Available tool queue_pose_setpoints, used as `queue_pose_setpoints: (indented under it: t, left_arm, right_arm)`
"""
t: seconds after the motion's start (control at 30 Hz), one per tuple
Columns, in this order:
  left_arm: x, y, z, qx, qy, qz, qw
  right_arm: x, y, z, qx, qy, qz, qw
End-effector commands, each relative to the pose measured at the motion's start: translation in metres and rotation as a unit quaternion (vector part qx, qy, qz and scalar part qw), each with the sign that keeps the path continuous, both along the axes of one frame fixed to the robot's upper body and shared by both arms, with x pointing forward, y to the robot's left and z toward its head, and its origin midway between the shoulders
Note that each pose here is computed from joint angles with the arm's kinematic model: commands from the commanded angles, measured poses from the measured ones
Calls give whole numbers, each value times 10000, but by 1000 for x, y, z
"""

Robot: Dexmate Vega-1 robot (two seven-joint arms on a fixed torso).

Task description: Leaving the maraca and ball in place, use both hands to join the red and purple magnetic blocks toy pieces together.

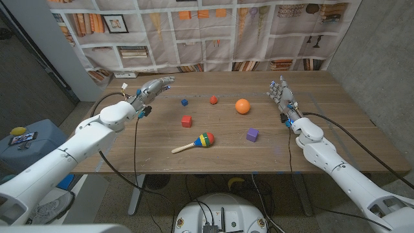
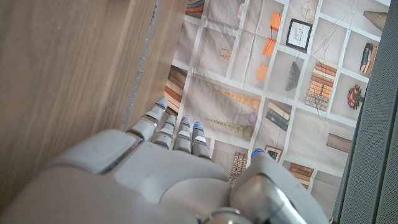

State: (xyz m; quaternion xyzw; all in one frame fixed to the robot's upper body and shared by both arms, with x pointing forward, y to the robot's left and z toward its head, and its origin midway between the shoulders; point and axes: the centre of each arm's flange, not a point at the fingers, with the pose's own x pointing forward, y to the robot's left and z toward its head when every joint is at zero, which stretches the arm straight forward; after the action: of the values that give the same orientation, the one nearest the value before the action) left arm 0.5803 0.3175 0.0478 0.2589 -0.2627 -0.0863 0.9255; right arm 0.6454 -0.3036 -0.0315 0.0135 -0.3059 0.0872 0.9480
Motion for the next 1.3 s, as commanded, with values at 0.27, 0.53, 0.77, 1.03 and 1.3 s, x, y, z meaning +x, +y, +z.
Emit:
queue_pose_setpoints:
  t: [0.27,0.53,0.77,1.03,1.3]
  left_arm:
    - [-29,-14,37,2229,30,825,9713]
    - [-45,-18,41,2950,-190,1319,9461]
    - [-57,-27,47,3623,-317,1717,9156]
    - [-66,-35,49,3956,-422,1759,9004]
    - [-74,-45,54,4673,-309,1758,8659]
  right_arm:
    - [6,-8,4,27,-27,-20,10000]
    - [8,-6,3,70,-40,-48,10000]
    - [9,-6,2,96,-48,-65,9999]
    - [11,-8,1,93,-28,-60,9999]
    - [11,-11,0,115,-25,-81,9999]
